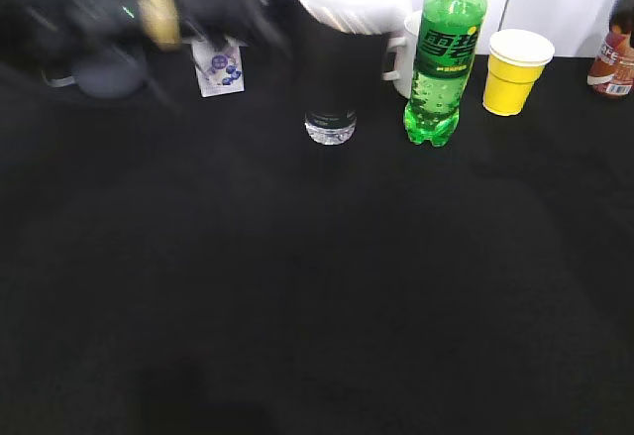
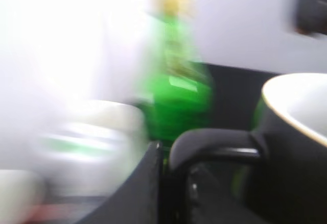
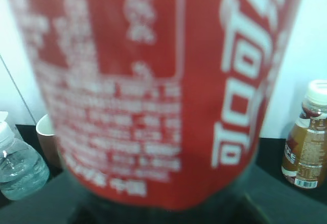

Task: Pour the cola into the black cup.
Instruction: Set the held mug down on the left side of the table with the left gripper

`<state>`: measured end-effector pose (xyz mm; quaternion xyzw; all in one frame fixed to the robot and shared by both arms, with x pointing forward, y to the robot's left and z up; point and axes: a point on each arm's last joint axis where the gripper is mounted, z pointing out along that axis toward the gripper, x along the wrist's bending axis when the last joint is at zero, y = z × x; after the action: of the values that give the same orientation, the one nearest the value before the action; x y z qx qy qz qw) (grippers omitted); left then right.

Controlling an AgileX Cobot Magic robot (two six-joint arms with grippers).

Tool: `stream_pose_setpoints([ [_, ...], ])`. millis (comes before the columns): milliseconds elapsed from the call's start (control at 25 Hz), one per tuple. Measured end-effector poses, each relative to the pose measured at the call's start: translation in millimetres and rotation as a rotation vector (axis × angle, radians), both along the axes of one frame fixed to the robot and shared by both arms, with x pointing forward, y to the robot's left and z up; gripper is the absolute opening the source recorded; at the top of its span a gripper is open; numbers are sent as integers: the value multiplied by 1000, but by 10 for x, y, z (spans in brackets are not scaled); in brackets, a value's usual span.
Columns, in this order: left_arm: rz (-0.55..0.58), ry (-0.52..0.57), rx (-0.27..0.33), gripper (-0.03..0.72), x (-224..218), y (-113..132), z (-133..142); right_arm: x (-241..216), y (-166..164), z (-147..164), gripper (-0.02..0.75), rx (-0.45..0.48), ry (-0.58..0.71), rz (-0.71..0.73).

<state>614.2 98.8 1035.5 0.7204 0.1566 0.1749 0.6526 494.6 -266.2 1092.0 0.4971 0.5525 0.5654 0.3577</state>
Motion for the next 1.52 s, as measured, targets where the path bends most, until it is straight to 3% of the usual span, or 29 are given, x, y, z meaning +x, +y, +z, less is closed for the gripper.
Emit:
stream_pose_setpoints([
  [120, 162, -65, 7, 42, -15, 409, 421, 0, -1, 0, 356, 1, 1, -1],
  [200, 234, -32, 26, 42, -86, 579, 397, 0, 0, 1, 356, 2, -1, 0],
  [400, 363, 89, -18, 42, -221, 820, 240, -4, 12, -6, 356, -39, -5, 18],
  [520, 466, 137, 30, 42, -227, 908, 190, -7, 18, -12, 356, -64, -6, 28],
  [720, 694, 250, -83, 42, -370, 1201, -26, -10, 26, -19, 356, -98, -9, 42],
  [880, 1005, 68, -296, 42, -773, 1578, -144, -12, 31, -20, 356, -112, -11, 50],
  [960, 1079, 45, -317, 42, -920, 1655, -258, -13, 32, -20, 356, -114, -13, 53],
  [1000, 1107, 59, -301, 42, -966, 1667, -324, -13, 34, -19, 356, -114, -14, 54],
  [1080, 1124, 40, -242, 42, -983, 1681, -374, -16, 47, -6, 356, -109, -29, 68],
  [1200, 1024, -3, -136, 42, -887, 1563, -601, -22, 70, 15, 356, -106, -53, 94],
  [1280, 976, -11, -129, 42, -821, 1506, -809, -24, 74, 11, 356, -119, -54, 99],
  [1360, 947, 52, -77, 42, -764, 1464, -1057, -24, 75, 10, 356, -123, -54, 101],
  [1400, 902, 52, -55, 42, -714, 1414, -1106, -25, 75, 10, 356, -125, -54, 102],
  [1520, 815, -14, -91, 42, -481, 1289, -1019, -25, 76, 10, 356, -126, -55, 103],
])
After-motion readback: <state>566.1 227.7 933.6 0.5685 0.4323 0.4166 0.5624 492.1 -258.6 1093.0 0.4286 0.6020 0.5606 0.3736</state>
